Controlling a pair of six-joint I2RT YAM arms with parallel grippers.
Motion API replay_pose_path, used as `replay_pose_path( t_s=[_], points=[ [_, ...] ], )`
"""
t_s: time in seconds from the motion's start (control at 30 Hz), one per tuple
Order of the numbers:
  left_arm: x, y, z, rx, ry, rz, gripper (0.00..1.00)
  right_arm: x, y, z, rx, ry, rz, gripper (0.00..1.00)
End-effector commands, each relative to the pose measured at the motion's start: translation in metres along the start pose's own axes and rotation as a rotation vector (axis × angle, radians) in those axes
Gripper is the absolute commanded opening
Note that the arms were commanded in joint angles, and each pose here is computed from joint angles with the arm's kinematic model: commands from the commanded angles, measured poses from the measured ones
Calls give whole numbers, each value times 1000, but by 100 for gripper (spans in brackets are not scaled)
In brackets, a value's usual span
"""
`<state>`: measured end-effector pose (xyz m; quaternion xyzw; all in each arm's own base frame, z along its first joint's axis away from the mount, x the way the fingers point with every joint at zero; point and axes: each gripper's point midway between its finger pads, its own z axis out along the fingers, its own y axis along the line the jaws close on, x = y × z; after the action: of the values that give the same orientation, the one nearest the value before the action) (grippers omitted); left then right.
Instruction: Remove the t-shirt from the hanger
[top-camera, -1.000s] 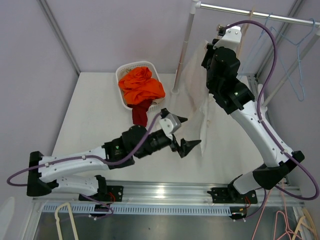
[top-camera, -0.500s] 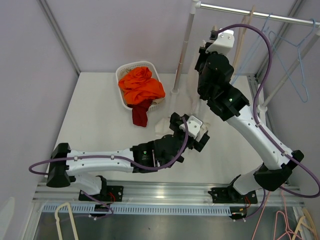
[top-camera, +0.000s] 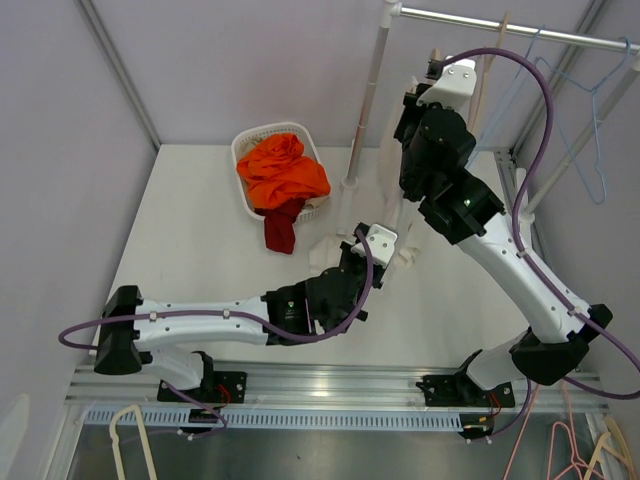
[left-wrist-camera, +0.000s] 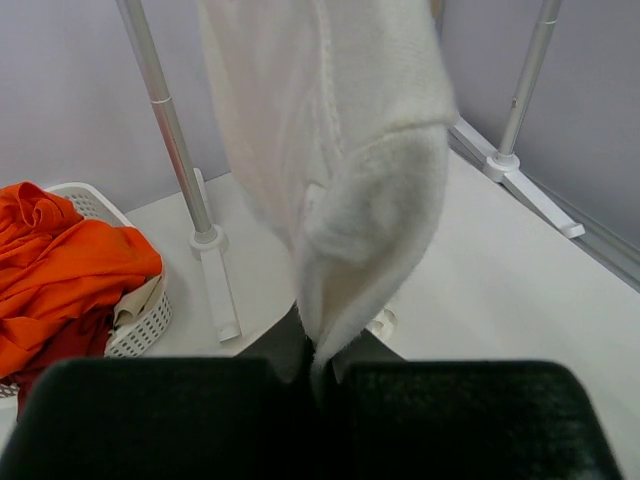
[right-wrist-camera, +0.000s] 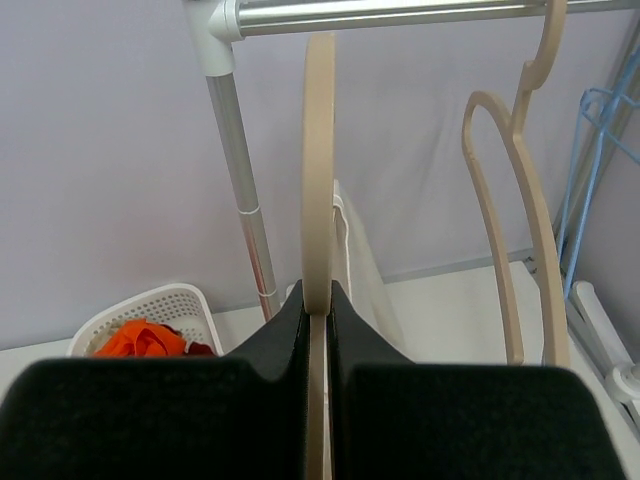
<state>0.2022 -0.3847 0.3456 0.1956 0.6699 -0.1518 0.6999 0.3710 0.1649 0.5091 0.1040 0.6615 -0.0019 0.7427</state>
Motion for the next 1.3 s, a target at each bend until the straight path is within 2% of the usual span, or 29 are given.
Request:
replay_pose_path(
  t_s=[0.0,0.33,0.6,1.0,1.27],
  points=[
    [-23,6,-7,-25,-26,-65,1,-44,-4,-2,19,-111,120,0],
    [-43,12,-52,8,-45,-95,1,-31,-2,48,84,-134,46,0],
    [-41,25,-79,32,-27,-129,1,-34,0,71,85,-154,50,0],
    [0,22,-112,89,34,-180,1,-29,-19,103,109,-135,30,0],
    [21,8,-115,120,61,-188,1,-33,-22,109,104,-134,41,0]
  ],
)
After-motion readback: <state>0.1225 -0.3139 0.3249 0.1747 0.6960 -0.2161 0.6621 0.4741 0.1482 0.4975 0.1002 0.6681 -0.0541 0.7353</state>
